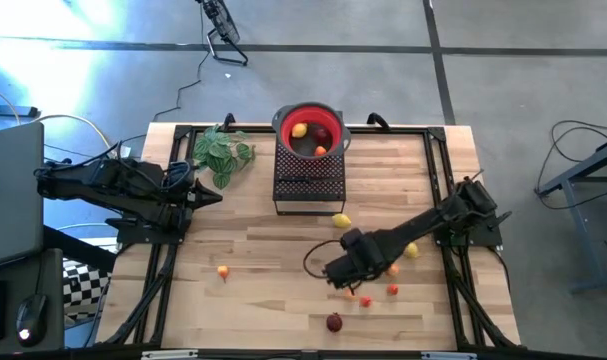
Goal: Pick & Place Fruit
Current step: Put the left kiwi into the red strainer bowl
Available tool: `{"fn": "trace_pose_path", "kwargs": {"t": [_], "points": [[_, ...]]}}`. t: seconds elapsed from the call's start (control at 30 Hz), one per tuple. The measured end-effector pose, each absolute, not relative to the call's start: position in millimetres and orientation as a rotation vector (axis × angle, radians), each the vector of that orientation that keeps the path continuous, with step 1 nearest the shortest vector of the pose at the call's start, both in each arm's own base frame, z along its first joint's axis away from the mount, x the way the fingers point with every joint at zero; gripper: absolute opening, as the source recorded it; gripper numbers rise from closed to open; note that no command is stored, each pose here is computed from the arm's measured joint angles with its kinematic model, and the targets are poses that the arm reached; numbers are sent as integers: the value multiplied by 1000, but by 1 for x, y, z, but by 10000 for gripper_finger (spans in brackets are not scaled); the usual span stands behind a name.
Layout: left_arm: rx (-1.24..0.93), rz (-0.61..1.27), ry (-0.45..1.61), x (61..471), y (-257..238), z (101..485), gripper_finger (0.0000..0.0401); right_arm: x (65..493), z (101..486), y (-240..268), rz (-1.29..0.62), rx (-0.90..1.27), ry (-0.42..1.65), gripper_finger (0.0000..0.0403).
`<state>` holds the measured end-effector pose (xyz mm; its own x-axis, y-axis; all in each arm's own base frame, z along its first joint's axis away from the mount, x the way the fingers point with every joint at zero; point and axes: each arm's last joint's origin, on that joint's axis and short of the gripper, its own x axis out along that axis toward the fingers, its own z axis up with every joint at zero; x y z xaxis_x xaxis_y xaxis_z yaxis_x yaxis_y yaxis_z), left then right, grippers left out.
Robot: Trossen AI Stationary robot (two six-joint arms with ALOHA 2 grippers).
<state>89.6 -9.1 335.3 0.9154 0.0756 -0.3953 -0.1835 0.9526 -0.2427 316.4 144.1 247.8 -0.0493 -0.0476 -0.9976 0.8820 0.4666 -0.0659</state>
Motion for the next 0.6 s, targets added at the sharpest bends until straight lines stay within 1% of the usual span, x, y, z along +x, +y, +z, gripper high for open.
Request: {"fn": "trace_pose_path", "kwargs": {"t": [0.17, 0.23, 0.33, 0.5, 0.6], "points": [[-278, 137, 402, 92, -9, 335, 0, 317, 223, 124, -853, 767, 1519, 229], [-277, 138, 409, 93, -10, 334, 0, 321, 216, 123, -788, 798, 1513, 224], [-275, 139, 414, 95, -10, 334, 0, 331, 210, 127, -701, 844, 1444, 213], [-273, 141, 424, 97, -10, 333, 0, 329, 210, 126, -770, 794, 1383, 202], [-271, 143, 432, 99, -11, 332, 0, 327, 210, 123, -815, 808, 1391, 202]]}}
